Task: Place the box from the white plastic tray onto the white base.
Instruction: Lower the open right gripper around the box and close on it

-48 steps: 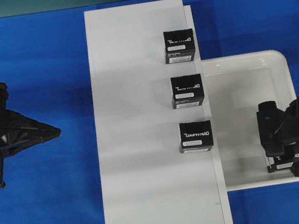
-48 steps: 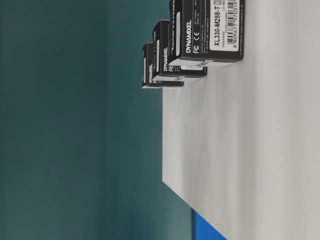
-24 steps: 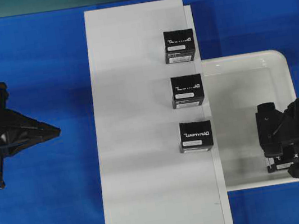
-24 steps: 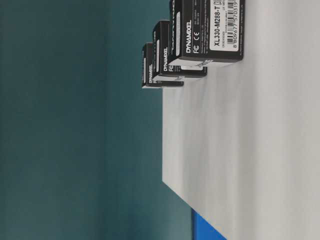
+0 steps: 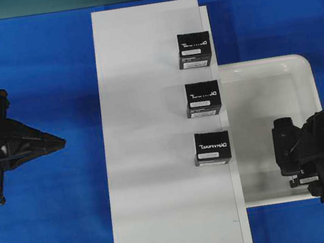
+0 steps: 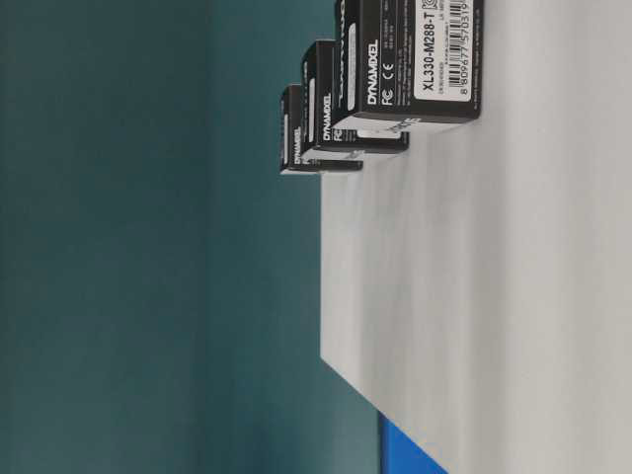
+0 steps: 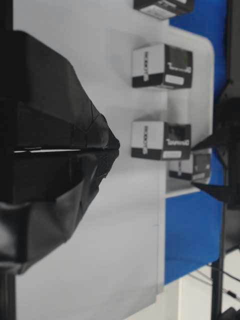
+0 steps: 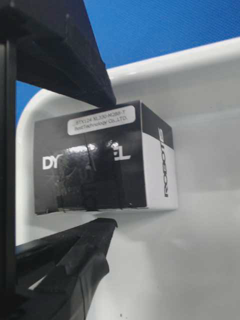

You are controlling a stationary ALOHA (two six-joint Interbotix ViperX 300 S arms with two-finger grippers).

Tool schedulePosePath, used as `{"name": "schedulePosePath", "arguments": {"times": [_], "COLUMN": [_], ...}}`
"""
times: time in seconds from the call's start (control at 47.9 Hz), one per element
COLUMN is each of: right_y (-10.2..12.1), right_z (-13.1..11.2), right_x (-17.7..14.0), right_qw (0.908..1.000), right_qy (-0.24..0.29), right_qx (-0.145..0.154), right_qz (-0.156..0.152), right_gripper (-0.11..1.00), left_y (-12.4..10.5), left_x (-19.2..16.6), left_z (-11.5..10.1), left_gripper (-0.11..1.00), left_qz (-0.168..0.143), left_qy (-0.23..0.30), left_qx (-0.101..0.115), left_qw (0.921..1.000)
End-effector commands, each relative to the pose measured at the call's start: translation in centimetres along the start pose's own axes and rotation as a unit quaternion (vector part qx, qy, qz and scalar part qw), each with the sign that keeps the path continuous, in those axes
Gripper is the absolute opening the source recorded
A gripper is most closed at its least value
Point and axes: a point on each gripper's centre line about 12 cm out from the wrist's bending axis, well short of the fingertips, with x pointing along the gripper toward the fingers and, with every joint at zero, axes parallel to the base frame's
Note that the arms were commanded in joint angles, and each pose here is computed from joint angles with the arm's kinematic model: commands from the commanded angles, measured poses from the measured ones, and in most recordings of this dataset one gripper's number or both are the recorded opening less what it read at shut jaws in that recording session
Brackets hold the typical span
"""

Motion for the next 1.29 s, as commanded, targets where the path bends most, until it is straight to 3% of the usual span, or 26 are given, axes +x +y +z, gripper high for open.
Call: {"name": "schedulePosePath", "arguments": {"times": [0.0, 0.626, 0.73, 0.876, 1.273], "right_y": [0.02, -0.08, -0.03, -0.02, 0.07], "right_z": [-0.02, -0.16, -0.16, -0.18, -0.08], "right_x": [0.4, 0.6, 0.6, 0.6, 0.4], "right_qw": [1.0, 1.0, 1.0, 1.0, 1.0], "right_qy": [0.005, 0.003, 0.003, 0.004, 0.003], "right_qx": [0.002, 0.002, 0.004, 0.003, 0.006], "right_qz": [-0.001, -0.001, 0.001, 0.001, 0.003], "right_gripper": [1.0, 0.99, 0.91, 0.62, 0.61], "left_y": [-0.09, -0.05, -0.05, -0.05, -0.02], "left_x": [0.01, 0.04, 0.05, 0.04, 0.04], "left_z": [0.99, 0.96, 0.9, 0.96, 0.97], "left_gripper": [-0.05, -0.05, -0.05, -0.05, -0.05], "left_qz": [-0.002, -0.001, -0.001, -0.001, 0.0], "left_qy": [-0.015, -0.015, -0.014, -0.015, -0.015], "left_qx": [0.001, 0.001, 0.001, 0.001, 0.001], "left_qw": [0.9999, 0.9999, 0.9999, 0.9999, 0.9999]}}
